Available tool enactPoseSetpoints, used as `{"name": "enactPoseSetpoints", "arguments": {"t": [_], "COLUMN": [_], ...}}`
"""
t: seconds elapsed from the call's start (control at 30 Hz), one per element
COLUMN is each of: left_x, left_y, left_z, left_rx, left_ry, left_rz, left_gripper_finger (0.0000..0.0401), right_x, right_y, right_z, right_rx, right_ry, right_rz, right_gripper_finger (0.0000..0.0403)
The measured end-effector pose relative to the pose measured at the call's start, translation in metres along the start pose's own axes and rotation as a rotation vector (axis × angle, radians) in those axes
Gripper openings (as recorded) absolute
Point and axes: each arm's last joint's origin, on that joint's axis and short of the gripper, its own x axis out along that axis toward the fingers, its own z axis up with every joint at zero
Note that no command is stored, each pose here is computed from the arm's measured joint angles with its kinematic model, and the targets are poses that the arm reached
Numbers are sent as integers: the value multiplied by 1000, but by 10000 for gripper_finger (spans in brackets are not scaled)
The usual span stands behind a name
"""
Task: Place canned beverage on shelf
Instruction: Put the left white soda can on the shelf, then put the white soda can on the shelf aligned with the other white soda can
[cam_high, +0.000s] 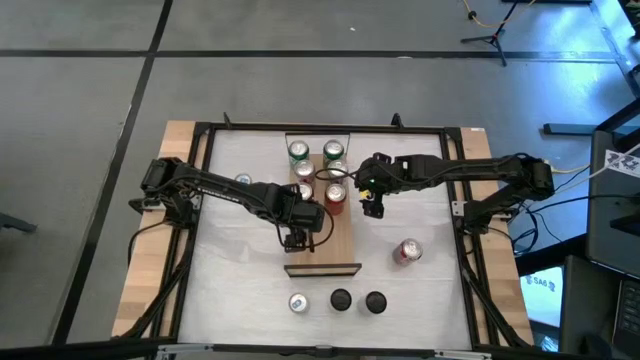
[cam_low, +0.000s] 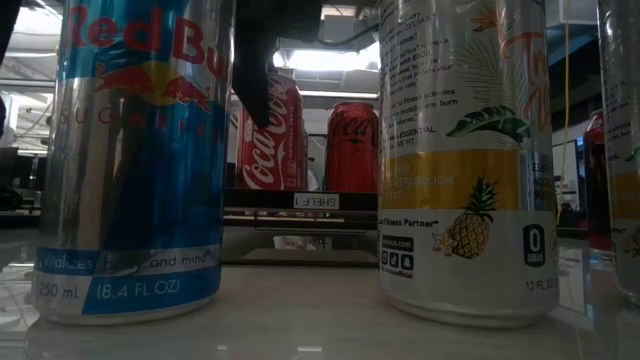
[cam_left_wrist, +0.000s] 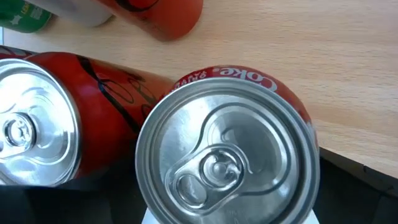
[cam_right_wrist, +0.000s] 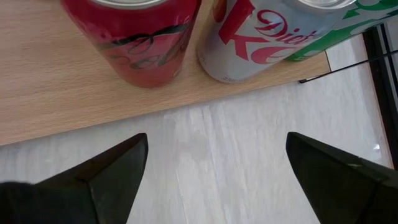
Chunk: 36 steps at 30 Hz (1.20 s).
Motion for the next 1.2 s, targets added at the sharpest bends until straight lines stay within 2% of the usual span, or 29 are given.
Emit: {"name": "enactPoseSetpoints", "arguments": {"t": [0.13,0.5,0.8,1.0,1.2], "left_x": [0,-8,-31,-45,-63], "left_y": [0,2,3,-2,-7], "left_z": [0,-4,-13,-21,-32], "left_rx": [-1,-41,-40,-10,23], "left_ry": [-1,10,0,-12,-41], "left_rz": [-1,-1,-68,-70,-60], "left_gripper_finger": [356,352,352,352,352], "right_x": [0,-3,-38,-73,-103], "right_y": [0,0,-6,-8,13], "right_z": [0,0,15,24,29], "right_rx": [0,0,-6,-11,-48], "right_ry": [0,-3,28,64,66], "right_rz": [0,0,5,130,290], "right_gripper_finger": [379,379,379,379,379]}}
